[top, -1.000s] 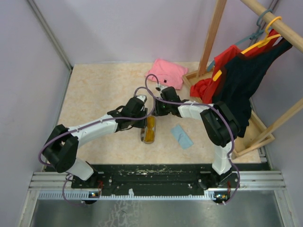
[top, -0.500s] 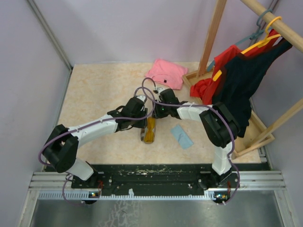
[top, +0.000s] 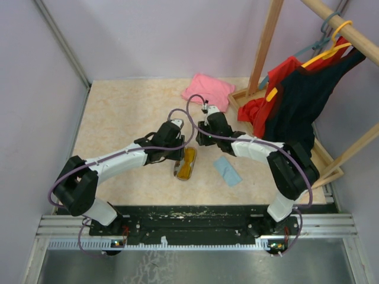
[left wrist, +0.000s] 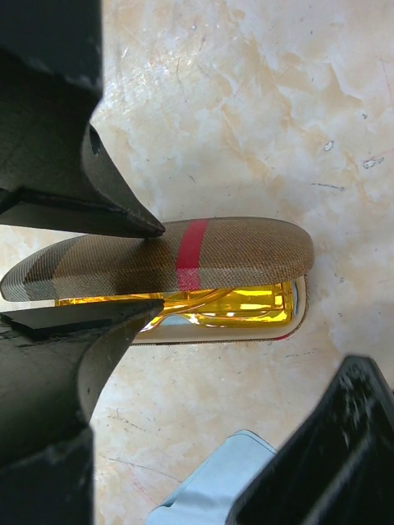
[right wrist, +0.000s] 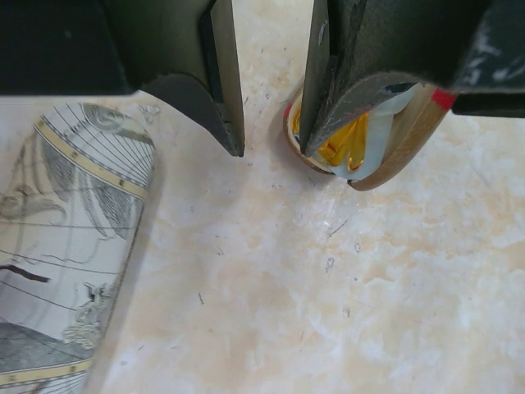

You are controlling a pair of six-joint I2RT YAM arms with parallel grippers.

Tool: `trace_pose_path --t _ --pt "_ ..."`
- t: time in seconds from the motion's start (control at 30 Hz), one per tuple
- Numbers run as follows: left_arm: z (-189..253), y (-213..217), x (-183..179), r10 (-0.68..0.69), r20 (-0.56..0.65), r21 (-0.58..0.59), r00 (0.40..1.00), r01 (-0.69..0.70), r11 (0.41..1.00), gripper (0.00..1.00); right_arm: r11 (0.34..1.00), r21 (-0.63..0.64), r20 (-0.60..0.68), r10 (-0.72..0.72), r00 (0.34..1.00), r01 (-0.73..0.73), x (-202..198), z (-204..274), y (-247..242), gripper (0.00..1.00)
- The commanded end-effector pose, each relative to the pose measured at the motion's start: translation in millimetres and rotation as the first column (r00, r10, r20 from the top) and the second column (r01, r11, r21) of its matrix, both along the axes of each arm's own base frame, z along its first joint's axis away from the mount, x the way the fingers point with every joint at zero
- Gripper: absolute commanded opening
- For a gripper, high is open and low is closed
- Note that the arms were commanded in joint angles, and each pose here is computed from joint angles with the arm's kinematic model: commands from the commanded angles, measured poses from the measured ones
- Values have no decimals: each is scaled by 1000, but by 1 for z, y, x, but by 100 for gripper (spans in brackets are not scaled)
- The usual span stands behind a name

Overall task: Organize the sunglasses
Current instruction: Adjust the sunglasses in the sunglasses case, then close the sunglasses case at the center of the board.

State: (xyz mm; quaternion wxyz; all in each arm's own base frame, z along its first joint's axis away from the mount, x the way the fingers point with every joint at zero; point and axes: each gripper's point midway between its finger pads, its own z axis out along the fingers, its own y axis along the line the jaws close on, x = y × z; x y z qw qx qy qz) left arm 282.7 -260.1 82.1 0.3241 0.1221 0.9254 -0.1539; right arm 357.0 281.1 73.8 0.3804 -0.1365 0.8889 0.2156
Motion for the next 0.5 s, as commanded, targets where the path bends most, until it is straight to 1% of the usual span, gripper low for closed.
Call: trace_pose_path --t 0.0,0.07,0.13,0.33,0.47 --pt "10 -9 4 -14 17 -25 1000 14 1000 42 983 118 101 -156 983 144 12 49 -17 34" --pt "11 -9 3 -18 17 -28 1000 19 999 42 975 133 64 -190 980 180 3 44 -26 34" --pt "12 -9 2 -22 17 -30 1000 22 999 43 971 153 8 -185 983 182 -11 33 -29 34" --pt "16 -10 -1 -33 16 -45 999 34 998 46 974 199 -181 -74 981 110 -58 -4 -19 31" --pt "15 -10 -5 -41 5 -54 999 41 998 46 964 254 -260 -15 965 83 -76 -17 -9 29"
